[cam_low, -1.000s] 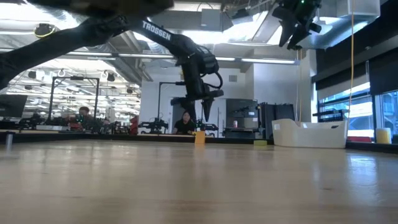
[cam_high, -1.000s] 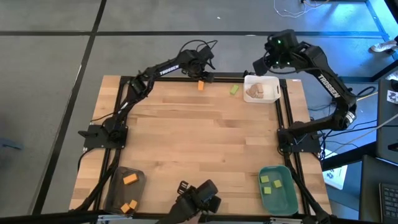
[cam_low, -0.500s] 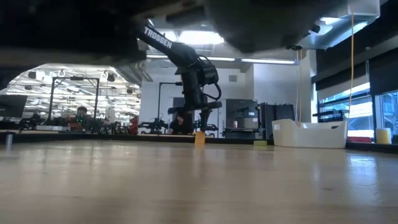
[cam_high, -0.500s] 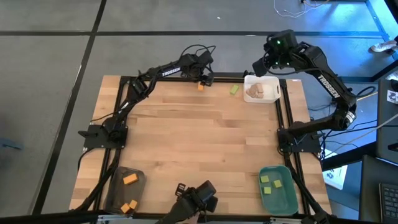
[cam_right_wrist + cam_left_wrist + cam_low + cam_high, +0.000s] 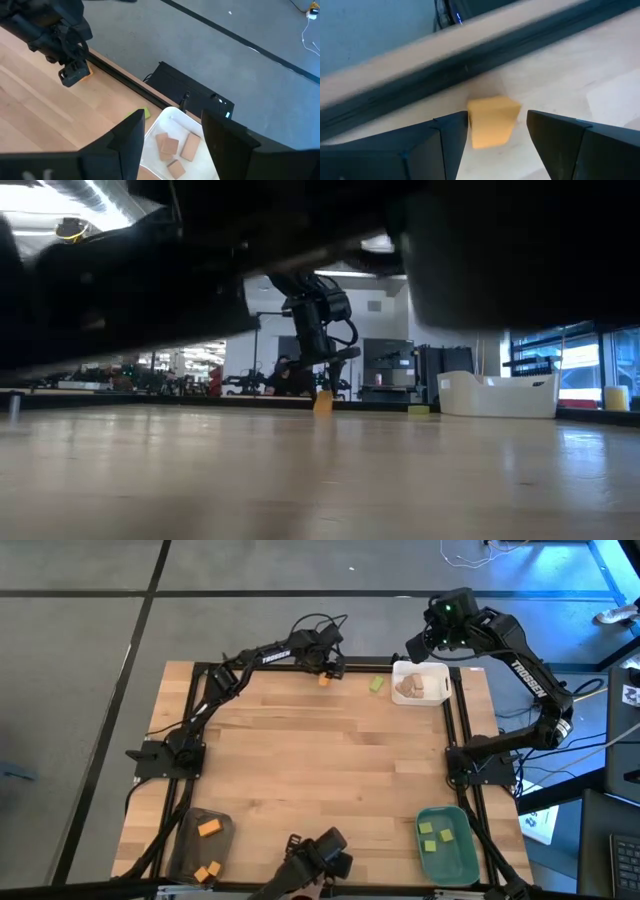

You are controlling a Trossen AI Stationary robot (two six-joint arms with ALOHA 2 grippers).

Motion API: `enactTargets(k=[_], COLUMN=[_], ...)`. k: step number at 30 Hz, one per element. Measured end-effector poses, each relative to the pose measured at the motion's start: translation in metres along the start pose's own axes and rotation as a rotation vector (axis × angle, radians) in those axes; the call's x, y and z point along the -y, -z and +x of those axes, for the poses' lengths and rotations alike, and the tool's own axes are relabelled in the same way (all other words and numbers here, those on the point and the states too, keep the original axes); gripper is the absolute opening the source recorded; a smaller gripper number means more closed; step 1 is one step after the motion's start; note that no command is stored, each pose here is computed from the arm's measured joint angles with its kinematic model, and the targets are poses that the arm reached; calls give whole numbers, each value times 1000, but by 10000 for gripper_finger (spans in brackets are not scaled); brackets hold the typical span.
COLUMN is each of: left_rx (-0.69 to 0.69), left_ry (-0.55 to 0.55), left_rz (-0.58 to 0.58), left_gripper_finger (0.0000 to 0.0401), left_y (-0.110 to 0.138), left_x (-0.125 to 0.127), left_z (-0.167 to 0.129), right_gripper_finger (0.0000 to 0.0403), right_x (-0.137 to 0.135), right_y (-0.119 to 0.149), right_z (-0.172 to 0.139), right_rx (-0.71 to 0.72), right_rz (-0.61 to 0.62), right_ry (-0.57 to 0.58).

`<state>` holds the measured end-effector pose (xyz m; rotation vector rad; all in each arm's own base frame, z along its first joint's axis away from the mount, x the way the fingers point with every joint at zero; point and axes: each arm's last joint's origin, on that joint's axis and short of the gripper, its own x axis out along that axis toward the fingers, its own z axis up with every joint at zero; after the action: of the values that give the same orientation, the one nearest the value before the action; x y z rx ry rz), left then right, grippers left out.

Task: Sort & place blocks by color
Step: Put the yellow block into the black bin

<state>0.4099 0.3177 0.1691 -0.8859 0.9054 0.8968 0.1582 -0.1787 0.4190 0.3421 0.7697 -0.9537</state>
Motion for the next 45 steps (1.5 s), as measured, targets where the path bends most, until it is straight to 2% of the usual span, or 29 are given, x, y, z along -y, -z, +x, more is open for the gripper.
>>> enactTargets(k=[7, 17, 20, 25, 29, 32, 35, 37, 45], left_rx=[-5, -11, -31, -54, -85, -136, -214, -214, -206], left_ry=[-4, 26, 17, 5, 38, 20, 18, 55, 138], left_rz=[-24, 23, 38, 114, 172, 229, 300, 363, 680], left_gripper_finger=[196, 194, 174, 108, 108, 108, 108, 108, 108], left_y=[-2, -6, -4, -2, -3, 0, 5, 3, 20], left_x=[-6, -12, -14, -16, -19, -23, -23, -16, 18], left_z=[10, 18, 21, 20, 18, 15, 3, -8, -94], right_gripper_finger=[196, 196, 196, 196, 196, 196, 196, 196, 196], right_x=[0, 0, -1, -1, -1, -1, 0, 0, -1], right_y=[0, 0, -1, -1, -1, -1, -1, -1, -1], right_z=[0, 0, 0, 0, 0, 0, 0, 0, 0], right_rx=[0, 4, 5, 6, 7, 8, 8, 8, 8], right_rz=[1, 1, 1, 1, 1, -2, -3, -10, -25], right_ry=[-5, -19, -19, -19, -19, -19, -18, -18, -24])
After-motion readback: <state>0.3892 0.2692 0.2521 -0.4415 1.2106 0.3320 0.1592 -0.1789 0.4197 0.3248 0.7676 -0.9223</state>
